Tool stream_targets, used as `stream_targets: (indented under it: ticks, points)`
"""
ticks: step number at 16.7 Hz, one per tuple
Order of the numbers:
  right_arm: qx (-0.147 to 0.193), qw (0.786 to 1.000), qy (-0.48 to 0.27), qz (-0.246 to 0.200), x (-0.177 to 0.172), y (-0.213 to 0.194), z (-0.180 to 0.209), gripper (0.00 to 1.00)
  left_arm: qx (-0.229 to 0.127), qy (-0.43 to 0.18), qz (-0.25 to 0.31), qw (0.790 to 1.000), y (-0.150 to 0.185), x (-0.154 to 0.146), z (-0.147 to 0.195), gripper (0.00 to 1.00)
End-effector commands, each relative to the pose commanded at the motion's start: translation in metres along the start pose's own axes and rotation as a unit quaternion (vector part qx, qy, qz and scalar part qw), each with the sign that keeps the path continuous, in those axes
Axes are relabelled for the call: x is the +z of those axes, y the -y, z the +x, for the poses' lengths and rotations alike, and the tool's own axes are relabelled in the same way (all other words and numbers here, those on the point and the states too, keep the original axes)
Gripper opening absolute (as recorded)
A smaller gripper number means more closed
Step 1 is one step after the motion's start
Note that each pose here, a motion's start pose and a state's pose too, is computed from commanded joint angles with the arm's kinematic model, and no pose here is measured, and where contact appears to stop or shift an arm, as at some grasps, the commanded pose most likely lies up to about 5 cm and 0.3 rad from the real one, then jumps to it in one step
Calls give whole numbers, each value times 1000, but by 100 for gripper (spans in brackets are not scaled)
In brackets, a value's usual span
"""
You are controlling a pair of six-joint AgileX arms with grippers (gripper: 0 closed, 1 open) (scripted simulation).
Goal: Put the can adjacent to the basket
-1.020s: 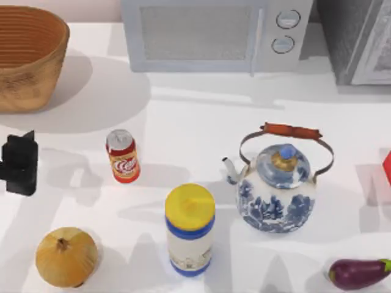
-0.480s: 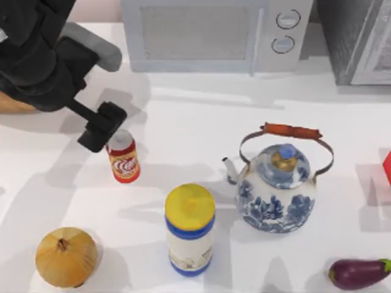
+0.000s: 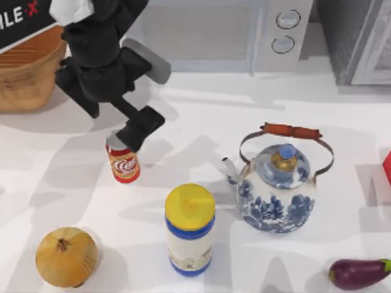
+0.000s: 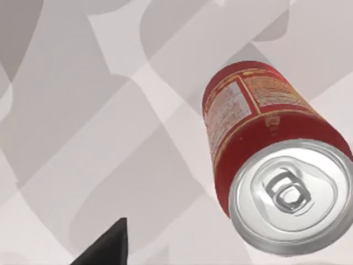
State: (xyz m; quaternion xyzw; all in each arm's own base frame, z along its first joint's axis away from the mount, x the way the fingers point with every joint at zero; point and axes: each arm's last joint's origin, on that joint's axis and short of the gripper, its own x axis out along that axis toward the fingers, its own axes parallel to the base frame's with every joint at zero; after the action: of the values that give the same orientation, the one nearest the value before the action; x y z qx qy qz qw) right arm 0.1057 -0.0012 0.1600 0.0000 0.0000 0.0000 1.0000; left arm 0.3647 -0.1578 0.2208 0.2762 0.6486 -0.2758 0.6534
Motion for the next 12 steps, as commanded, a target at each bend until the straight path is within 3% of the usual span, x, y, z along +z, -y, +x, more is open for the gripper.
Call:
stream_targets:
  ticks: [6, 12]
  points:
    - [0, 1000, 0, 0, 0, 0, 0, 100, -1, -2, -1, 1000, -1, 1, 2, 100]
    - [0, 1000, 0, 0, 0, 0, 0, 100, 0, 1, 2, 1000, -1, 3, 50, 100]
